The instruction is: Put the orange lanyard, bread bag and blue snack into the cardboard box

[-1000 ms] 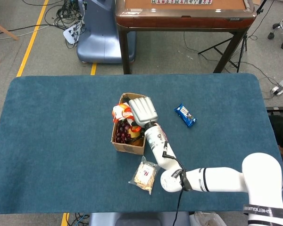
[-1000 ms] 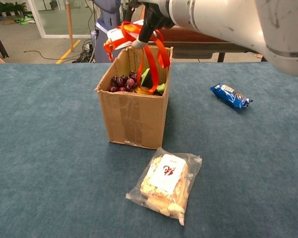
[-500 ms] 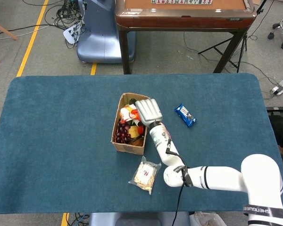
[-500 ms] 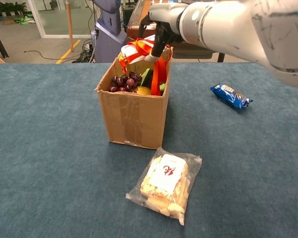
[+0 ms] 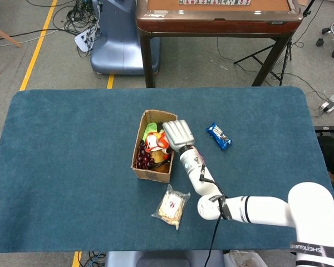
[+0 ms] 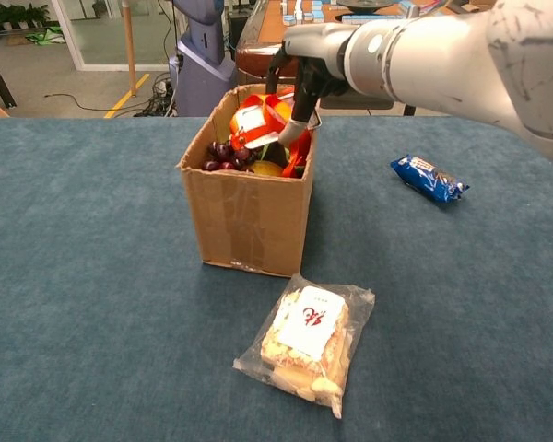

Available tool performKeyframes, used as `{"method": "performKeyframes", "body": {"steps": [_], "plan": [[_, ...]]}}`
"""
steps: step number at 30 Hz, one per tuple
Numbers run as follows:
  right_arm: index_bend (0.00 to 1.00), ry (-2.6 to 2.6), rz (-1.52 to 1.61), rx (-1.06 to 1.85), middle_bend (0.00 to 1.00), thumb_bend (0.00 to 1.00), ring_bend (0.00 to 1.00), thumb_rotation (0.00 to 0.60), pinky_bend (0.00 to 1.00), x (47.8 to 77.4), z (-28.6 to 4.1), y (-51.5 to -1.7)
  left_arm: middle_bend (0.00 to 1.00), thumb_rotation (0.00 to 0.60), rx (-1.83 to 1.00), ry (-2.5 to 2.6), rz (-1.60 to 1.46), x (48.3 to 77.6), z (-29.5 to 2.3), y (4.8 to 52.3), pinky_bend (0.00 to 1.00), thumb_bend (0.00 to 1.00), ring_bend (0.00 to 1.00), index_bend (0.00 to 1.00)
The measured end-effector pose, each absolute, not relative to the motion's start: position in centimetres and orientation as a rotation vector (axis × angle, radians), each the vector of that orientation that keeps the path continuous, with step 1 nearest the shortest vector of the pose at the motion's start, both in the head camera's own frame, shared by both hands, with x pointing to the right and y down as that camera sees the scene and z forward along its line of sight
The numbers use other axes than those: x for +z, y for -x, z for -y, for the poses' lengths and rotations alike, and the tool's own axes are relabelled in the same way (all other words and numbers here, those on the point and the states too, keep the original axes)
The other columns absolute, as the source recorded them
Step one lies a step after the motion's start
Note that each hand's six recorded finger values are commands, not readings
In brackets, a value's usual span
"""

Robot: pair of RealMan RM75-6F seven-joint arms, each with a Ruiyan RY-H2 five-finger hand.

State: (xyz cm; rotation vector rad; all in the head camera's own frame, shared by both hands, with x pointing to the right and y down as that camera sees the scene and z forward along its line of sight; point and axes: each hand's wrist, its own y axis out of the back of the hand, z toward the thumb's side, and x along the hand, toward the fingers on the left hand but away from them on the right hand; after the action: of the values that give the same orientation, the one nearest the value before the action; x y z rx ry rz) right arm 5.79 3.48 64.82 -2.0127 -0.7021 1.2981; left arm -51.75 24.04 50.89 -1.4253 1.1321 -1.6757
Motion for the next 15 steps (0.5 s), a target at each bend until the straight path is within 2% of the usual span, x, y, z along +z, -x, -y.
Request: {"method": "performKeyframes", "body": {"steps": [4, 6, 15], "plan": [[0.2, 2.016, 0.71, 1.28, 1.0, 0.0, 1.0, 0.6, 1.0, 64.2, -3.6, -6.0, 0.55, 0.6, -1.674, 1.426, -1.13, 50.9, -24.1, 51.7, 0.6, 0.35, 0.38, 0.47], [0.18, 2.016, 0.717, 1.269, 1.0, 0.0, 1.0, 0.6, 1.0, 63.8, -3.6, -6.1, 0.55, 0.6, -1.674, 1.425, -1.128, 50.9, -24.0, 51.7, 0.6, 0.35, 0.38, 0.47], [0.17, 2.018, 0.74, 1.215, 1.0, 0.0, 1.0, 0.6, 1.0, 61.4, -4.2, -7.1, 0.55, 0.6, -1.68, 1.425, -1.122, 51.1, -24.1, 51.6, 0.6, 0.35, 0.38, 0.47]]}}
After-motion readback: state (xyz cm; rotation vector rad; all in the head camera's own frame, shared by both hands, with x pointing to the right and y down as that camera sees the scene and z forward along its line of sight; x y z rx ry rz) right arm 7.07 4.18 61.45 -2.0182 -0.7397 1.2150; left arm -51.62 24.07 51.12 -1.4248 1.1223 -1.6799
